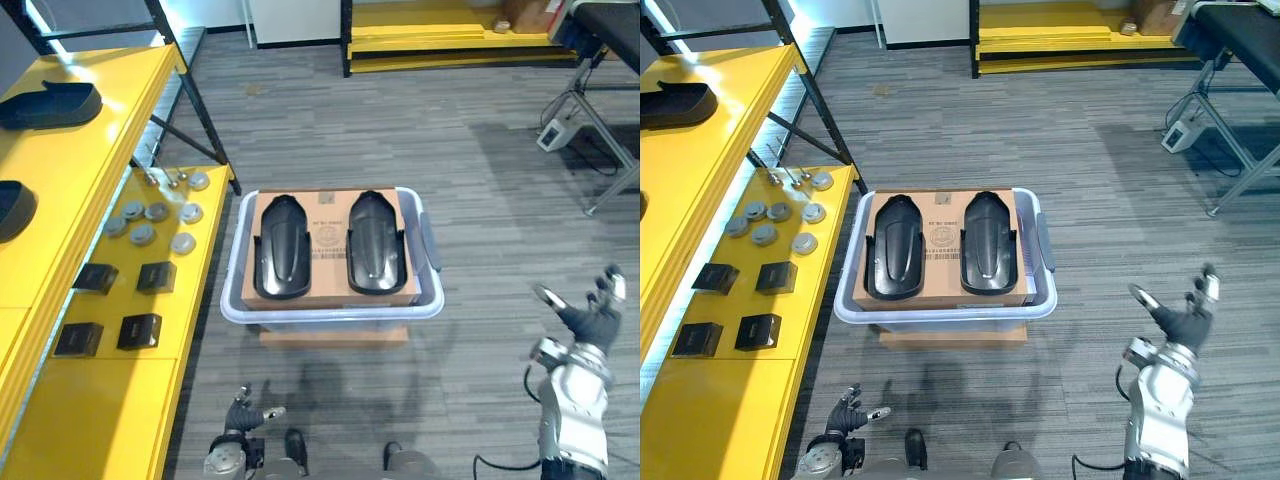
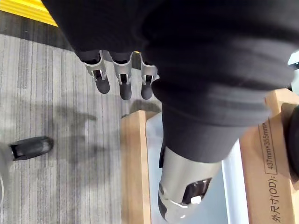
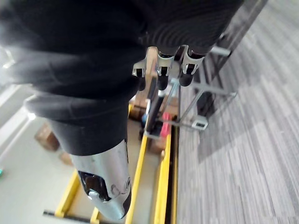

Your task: Walk over and take plastic housings, then place them on the shelf

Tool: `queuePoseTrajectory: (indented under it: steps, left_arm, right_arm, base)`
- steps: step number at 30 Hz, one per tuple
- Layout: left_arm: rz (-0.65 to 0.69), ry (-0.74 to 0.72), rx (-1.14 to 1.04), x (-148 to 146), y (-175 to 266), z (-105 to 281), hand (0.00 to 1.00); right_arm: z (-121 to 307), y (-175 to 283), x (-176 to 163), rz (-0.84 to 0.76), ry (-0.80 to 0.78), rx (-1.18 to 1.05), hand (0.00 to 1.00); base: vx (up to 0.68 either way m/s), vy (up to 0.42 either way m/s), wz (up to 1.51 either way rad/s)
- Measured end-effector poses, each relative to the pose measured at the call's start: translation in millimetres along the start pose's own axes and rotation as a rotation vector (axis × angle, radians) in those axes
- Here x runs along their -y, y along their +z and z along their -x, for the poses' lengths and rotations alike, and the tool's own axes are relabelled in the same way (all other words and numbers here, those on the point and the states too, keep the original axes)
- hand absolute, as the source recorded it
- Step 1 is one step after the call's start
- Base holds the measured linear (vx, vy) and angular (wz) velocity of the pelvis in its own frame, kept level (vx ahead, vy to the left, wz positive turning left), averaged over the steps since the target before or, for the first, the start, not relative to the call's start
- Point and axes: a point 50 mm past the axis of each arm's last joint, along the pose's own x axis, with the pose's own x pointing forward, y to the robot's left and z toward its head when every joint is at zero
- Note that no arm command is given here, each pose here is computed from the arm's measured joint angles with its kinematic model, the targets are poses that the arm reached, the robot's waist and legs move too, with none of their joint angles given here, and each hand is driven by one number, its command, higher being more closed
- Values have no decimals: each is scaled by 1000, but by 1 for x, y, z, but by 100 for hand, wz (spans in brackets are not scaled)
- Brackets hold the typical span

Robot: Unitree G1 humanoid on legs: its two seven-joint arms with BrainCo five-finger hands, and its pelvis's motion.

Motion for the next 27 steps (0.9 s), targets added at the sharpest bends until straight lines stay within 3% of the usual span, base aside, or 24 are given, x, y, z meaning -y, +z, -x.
queuePoseTrajectory:
  steps: [7, 13, 23, 24, 27]
  left_arm:
    - [4, -2, 42, 2, 8, -1, 0]
    - [40, 36, 64, 2, 16, -4, 0]
    - [52, 46, 138, 7, 39, -12, 0]
    - [52, 44, 144, 8, 41, -13, 0]
    - [48, 24, 154, 13, 45, -14, 0]
  right_arm:
    - [-42, 6, -35, 50, 61, -65, 0]
    - [-87, 42, -32, 59, -42, -46, 0]
    - [-114, 43, -19, 62, -110, -183, 0]
    - [-116, 45, -21, 63, -96, -201, 100]
    - [-122, 53, -27, 64, -63, -203, 100]
  base:
    - [-132, 34, 28]
    - [-143, 39, 16]
    - [12, 9, 8]
    - [68, -30, 8]
    - [43, -32, 4]
